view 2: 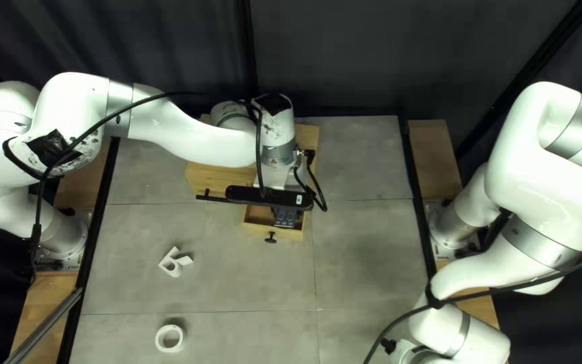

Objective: Open drawers and place objects into drawer and close

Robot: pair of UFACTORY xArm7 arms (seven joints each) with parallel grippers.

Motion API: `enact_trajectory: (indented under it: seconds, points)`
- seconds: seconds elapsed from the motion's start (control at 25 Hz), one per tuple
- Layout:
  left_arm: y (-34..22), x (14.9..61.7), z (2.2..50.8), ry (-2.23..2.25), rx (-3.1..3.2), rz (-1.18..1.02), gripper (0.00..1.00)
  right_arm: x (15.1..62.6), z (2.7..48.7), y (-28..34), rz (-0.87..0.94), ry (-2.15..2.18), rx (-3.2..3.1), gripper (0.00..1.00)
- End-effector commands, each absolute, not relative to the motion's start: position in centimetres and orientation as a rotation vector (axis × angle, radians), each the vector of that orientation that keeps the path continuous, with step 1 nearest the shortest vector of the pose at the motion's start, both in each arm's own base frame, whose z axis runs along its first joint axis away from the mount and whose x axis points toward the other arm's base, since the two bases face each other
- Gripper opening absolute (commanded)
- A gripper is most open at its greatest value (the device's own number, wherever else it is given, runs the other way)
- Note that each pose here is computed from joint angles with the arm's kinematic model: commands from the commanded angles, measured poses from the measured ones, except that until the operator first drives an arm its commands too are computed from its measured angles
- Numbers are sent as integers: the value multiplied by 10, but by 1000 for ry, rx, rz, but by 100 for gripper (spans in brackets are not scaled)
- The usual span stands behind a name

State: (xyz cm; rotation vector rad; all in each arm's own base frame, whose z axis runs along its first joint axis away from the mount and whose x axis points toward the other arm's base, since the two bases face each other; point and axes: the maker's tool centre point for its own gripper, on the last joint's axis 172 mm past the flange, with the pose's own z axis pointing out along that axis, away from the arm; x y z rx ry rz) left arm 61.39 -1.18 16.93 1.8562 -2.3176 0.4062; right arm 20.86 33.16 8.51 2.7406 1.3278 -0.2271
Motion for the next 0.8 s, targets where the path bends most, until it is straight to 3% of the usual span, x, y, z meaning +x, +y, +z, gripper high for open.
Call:
enact_trajectory:
  seconds: [0.04,0.8]
  points:
    - [-12,614,168,-2319,1864,386,0,209,85,332,-227,1328,2741,100]
    - [-9,615,166,-2347,1915,305,0,209,85,332,-227,1328,2741,100]
